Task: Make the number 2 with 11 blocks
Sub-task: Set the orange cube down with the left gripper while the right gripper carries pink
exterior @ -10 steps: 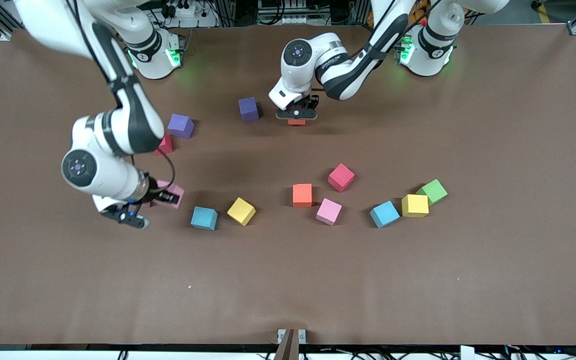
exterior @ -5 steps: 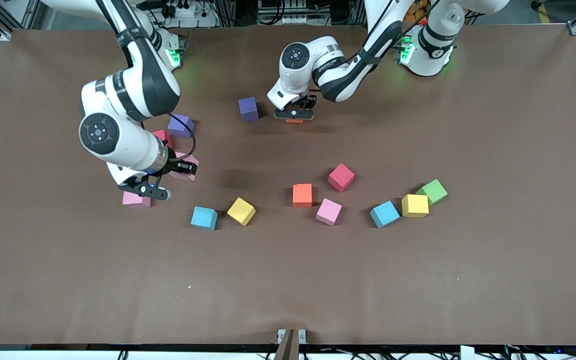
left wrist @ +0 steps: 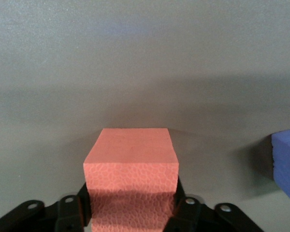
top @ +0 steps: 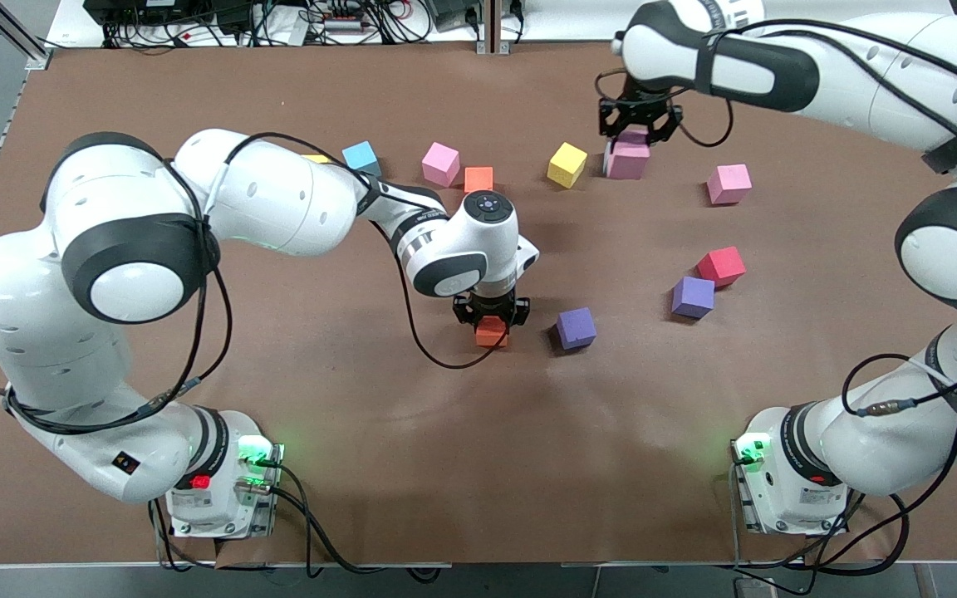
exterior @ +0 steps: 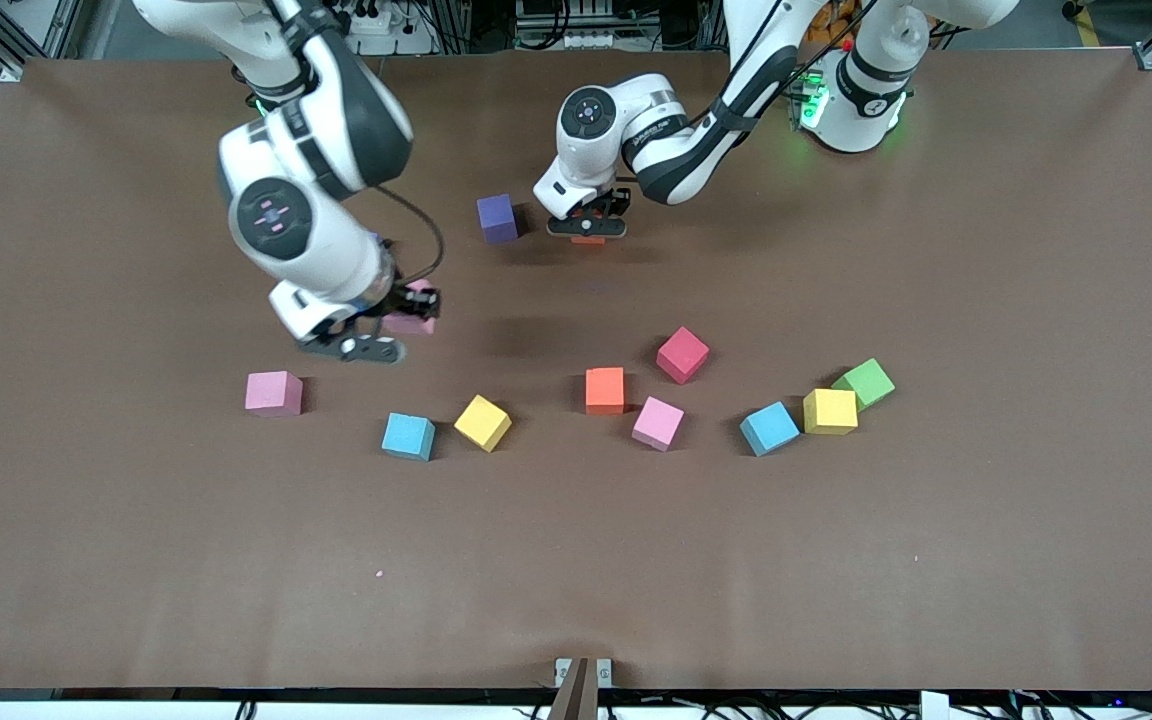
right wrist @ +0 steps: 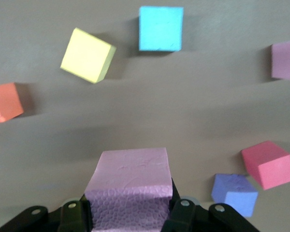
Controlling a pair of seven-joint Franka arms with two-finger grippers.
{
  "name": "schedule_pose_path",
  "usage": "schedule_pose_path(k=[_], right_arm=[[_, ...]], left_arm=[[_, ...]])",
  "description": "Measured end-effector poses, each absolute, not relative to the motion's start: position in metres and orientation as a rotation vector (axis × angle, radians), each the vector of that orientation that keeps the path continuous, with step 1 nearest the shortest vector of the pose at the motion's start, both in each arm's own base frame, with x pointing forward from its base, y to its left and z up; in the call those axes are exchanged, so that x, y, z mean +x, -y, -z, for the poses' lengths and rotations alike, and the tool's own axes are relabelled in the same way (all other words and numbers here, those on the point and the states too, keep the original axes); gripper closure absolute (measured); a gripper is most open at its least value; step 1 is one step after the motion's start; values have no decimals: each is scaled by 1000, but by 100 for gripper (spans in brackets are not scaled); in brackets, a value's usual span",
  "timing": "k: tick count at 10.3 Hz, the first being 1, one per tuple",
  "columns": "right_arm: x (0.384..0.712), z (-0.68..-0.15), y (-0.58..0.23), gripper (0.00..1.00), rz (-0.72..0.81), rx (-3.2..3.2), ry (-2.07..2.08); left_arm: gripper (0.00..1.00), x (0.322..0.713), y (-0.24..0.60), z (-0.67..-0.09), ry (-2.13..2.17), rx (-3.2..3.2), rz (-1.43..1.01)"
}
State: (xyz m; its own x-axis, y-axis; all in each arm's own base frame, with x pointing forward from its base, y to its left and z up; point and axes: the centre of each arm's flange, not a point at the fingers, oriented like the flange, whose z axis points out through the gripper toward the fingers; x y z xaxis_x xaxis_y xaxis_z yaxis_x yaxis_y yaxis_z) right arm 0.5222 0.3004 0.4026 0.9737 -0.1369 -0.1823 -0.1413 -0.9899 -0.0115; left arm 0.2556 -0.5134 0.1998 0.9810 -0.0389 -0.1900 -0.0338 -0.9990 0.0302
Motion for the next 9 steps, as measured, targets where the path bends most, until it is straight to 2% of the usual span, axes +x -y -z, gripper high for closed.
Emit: schedule_pose_path(k=[2,3,6,9], right_arm=[[519,-404,-302,44,-287,-3098,-244],[519,-402,-300,44,-293,-3100,-250],[512,-400,-311,44,-303,-3106,-227],[463,-396,-380,44,-293,-3126,-179]], left_arm=[[4,266,513,-211,-32,3101,278],[0,275,510,-225,-69,3117,263],[0,317,485,-290,-175,3138,150],[0,388,444,-312,-341,3101,73]])
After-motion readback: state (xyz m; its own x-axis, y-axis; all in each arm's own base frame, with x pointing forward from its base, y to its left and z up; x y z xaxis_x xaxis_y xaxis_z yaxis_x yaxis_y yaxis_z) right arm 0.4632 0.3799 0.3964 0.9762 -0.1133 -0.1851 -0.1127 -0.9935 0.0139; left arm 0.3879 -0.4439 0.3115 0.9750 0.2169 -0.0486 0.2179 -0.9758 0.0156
